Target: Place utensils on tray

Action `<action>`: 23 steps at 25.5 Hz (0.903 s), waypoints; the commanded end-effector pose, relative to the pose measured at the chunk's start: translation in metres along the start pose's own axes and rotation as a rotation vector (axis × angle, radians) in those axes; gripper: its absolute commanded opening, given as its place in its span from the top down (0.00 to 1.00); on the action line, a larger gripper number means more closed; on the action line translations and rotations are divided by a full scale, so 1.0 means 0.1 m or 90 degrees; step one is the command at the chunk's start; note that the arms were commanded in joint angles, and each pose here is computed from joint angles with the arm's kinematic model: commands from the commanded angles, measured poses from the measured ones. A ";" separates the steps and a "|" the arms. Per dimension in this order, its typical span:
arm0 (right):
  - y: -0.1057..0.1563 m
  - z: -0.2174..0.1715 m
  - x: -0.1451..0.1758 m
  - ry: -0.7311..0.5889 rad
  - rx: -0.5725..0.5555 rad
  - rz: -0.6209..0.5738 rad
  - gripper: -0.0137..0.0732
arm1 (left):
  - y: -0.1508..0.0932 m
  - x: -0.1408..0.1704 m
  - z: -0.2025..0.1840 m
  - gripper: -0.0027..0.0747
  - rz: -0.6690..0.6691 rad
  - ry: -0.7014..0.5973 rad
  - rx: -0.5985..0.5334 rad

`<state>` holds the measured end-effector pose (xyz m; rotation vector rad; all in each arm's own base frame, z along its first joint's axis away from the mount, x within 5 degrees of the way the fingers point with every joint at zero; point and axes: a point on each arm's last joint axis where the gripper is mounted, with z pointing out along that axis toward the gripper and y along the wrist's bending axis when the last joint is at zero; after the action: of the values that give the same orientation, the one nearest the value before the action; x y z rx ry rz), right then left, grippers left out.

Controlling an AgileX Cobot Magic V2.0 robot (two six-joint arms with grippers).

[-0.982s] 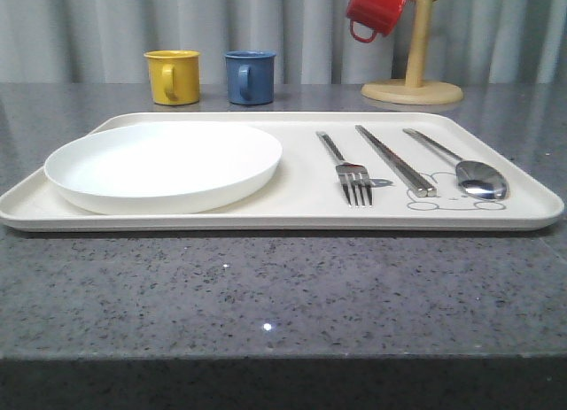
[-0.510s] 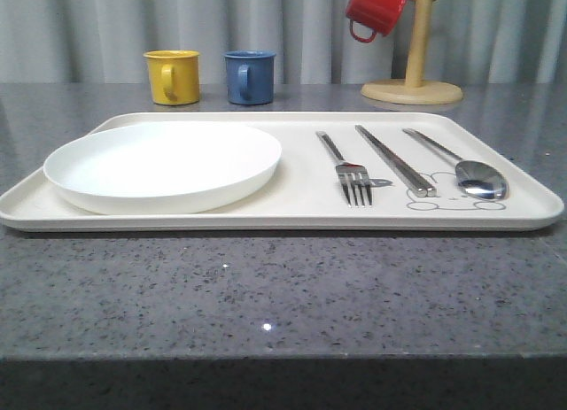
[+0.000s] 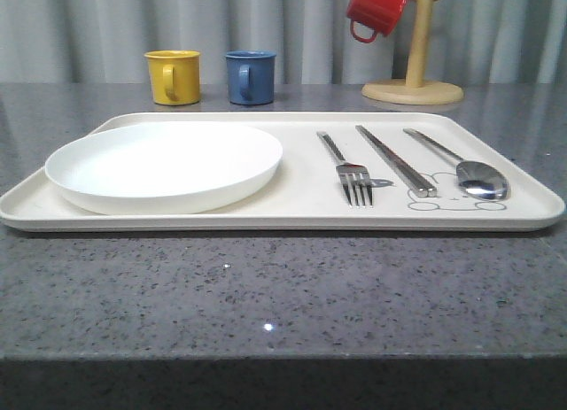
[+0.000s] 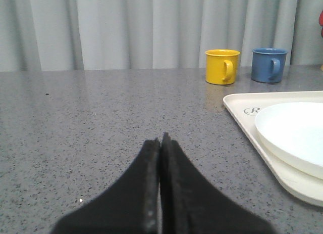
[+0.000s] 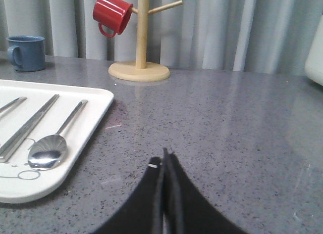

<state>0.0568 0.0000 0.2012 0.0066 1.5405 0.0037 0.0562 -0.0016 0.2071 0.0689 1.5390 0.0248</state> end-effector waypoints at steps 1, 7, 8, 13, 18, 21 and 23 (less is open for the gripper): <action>-0.01 -0.03 -0.14 -0.078 0.006 0.011 0.92 | 0.00 -0.08 -0.02 0.99 -0.008 -0.066 0.002; -0.01 -0.03 -0.14 -0.081 0.004 0.019 0.92 | 0.00 -0.08 -0.02 0.99 -0.008 -0.066 0.002; -0.01 -0.03 -0.14 -0.082 0.004 0.018 0.92 | 0.00 -0.08 -0.02 0.99 -0.008 -0.066 0.002; -0.01 -0.03 -0.14 -0.083 0.004 0.016 0.92 | 0.00 -0.08 -0.02 0.99 -0.008 -0.066 0.002; -0.01 -0.03 -0.14 -0.083 0.004 0.016 0.92 | 0.00 -0.08 -0.02 0.99 -0.008 -0.066 0.002; -0.01 -0.03 -0.14 -0.083 0.004 0.016 0.92 | 0.00 -0.08 -0.02 0.99 -0.008 -0.066 0.002; -0.01 -0.03 -0.14 -0.083 0.004 0.016 0.92 | 0.00 -0.08 -0.02 0.99 -0.008 -0.066 0.002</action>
<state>0.0568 -0.0002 0.2019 0.0386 1.5322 0.0330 0.0562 -0.0016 0.2071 0.0689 1.5390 0.0248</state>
